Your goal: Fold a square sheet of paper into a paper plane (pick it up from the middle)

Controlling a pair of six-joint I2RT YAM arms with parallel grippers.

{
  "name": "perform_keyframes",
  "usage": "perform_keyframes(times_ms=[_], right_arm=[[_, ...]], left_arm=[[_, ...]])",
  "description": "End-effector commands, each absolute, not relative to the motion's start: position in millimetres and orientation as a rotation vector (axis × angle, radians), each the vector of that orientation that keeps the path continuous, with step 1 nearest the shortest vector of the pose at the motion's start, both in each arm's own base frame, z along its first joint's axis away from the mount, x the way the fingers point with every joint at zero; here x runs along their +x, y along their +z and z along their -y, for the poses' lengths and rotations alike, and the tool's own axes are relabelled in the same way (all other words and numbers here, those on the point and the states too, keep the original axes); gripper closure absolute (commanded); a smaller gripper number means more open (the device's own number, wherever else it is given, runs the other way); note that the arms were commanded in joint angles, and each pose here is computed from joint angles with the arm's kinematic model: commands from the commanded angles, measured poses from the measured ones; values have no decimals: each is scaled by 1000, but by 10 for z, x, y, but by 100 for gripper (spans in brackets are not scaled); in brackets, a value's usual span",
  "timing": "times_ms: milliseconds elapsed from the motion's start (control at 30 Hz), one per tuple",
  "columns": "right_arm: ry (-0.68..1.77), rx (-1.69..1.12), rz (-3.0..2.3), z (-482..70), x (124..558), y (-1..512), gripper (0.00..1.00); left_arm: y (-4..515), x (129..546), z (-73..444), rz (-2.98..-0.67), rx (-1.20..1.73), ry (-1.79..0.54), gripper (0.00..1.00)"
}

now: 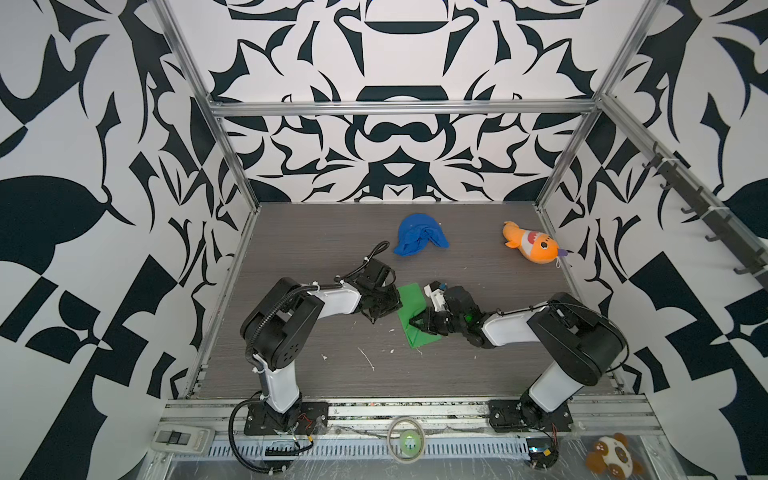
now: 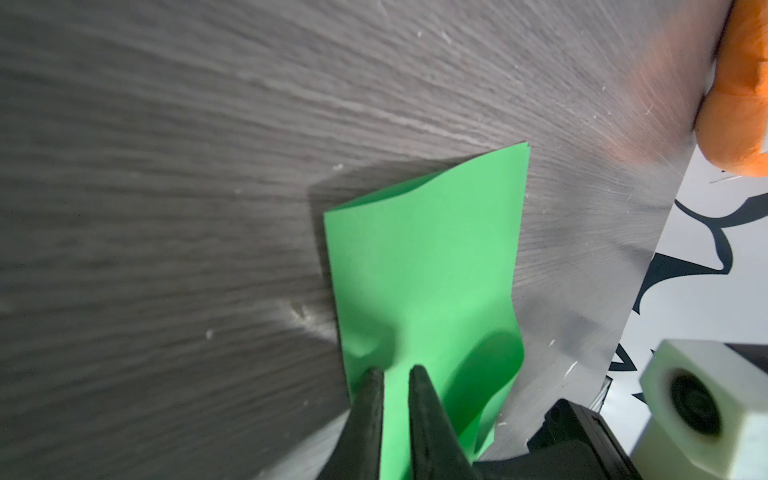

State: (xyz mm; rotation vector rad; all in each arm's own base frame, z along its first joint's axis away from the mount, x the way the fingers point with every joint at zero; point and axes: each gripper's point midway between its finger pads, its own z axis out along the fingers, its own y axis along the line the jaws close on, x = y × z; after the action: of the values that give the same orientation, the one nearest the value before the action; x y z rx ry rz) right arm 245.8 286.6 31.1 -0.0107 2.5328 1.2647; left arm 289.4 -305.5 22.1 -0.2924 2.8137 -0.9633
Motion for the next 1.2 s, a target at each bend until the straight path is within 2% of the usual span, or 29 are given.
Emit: perform_keyframes(times_ms=[0,1167], right_arm=[[1279,-29,-2488,-2906,2498,353,96],[1230,35,-2482,-2834,2549,190,96]], left_arm=[[-206,2660,2781,-2951,-380,-748,83],[-267,2633,2767,-2965,-423,-727,83]])
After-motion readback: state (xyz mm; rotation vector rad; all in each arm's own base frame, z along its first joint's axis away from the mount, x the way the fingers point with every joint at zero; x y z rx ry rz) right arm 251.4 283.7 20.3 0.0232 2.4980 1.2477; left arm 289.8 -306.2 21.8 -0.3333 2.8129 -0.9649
